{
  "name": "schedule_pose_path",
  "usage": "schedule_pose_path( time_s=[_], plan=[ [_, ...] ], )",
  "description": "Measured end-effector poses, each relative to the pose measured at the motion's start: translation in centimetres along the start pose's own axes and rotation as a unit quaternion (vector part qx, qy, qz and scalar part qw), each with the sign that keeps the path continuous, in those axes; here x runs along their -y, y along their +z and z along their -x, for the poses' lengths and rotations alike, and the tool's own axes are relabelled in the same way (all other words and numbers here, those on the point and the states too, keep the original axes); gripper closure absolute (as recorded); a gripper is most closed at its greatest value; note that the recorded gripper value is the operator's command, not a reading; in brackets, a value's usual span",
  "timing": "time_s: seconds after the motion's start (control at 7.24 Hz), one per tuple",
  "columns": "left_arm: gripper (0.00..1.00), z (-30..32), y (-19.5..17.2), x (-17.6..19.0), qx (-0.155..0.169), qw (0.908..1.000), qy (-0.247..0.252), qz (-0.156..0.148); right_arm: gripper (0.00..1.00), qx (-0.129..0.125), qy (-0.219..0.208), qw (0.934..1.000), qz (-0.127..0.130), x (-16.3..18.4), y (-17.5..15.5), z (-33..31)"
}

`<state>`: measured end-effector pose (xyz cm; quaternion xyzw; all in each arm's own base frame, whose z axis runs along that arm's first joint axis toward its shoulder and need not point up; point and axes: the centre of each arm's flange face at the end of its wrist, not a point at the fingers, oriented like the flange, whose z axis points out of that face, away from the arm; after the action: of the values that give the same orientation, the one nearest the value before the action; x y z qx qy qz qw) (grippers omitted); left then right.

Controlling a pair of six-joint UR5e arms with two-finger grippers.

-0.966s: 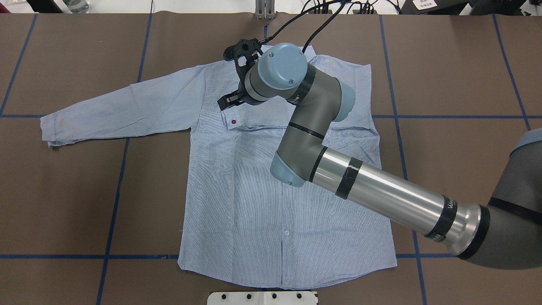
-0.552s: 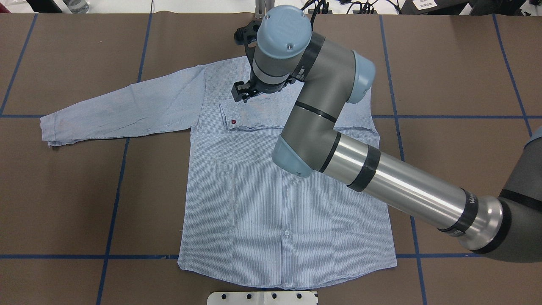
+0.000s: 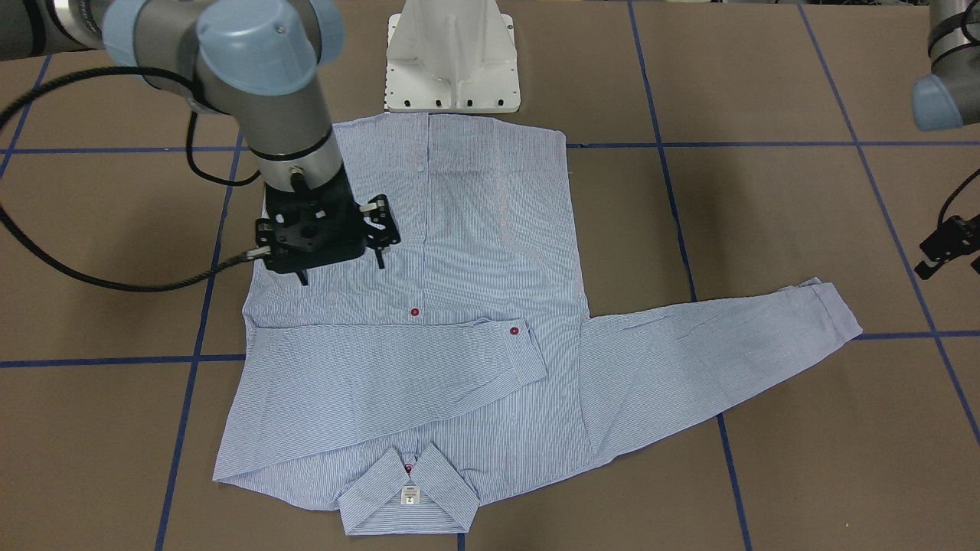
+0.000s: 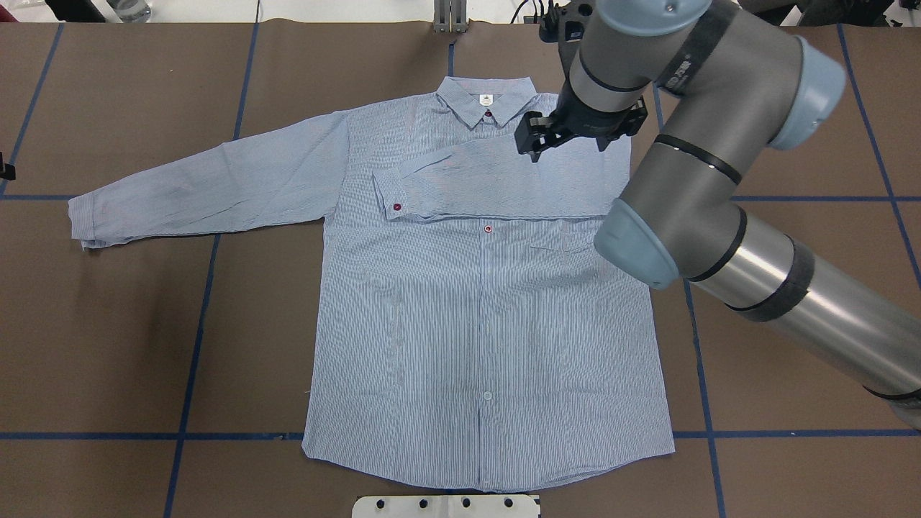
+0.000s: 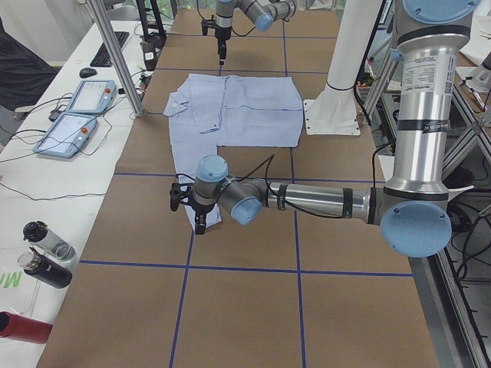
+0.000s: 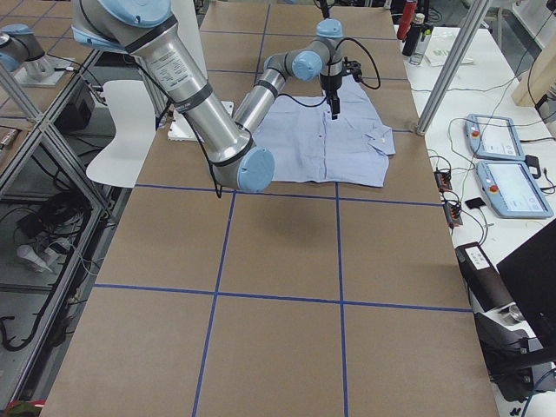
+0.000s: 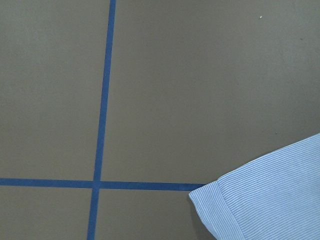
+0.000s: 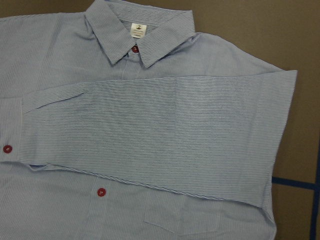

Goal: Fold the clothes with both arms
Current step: 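Release the sleeve and raise the right gripper while the left gripper grasps the other cuff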

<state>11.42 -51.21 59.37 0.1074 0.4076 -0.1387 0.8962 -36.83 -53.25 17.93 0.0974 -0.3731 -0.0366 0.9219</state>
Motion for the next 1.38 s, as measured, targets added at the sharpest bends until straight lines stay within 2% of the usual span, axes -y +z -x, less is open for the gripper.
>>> schedule_pose_path(
  time_s=[0.28, 0.55, 1.24, 1.38],
  plan=[
    [0.10, -1.9, 5.0, -4.0, -0.006, 0.9982, -0.058, -0.014, 0.01, 0.001, 0.021, 0.9997, 0.015, -1.6, -1.8, -4.1],
    [0.24, -3.0, 8.8, -6.7, 0.002, 0.9964, -0.082, -0.025, 0.00, 0.002, 0.024, 0.9996, 0.015, -2.5, -2.1, -5.4],
    [0.52, -2.9, 10.1, -7.4, 0.010, 0.9960, -0.084, -0.029, 0.01, 0.001, 0.024, 0.9996, 0.015, -2.7, -2.1, -5.6],
    [0.65, -3.0, 10.0, -7.4, 0.010, 0.9960, -0.084, -0.029, 0.00, 0.000, 0.024, 0.9996, 0.016, -2.7, -2.0, -5.7]
  ],
)
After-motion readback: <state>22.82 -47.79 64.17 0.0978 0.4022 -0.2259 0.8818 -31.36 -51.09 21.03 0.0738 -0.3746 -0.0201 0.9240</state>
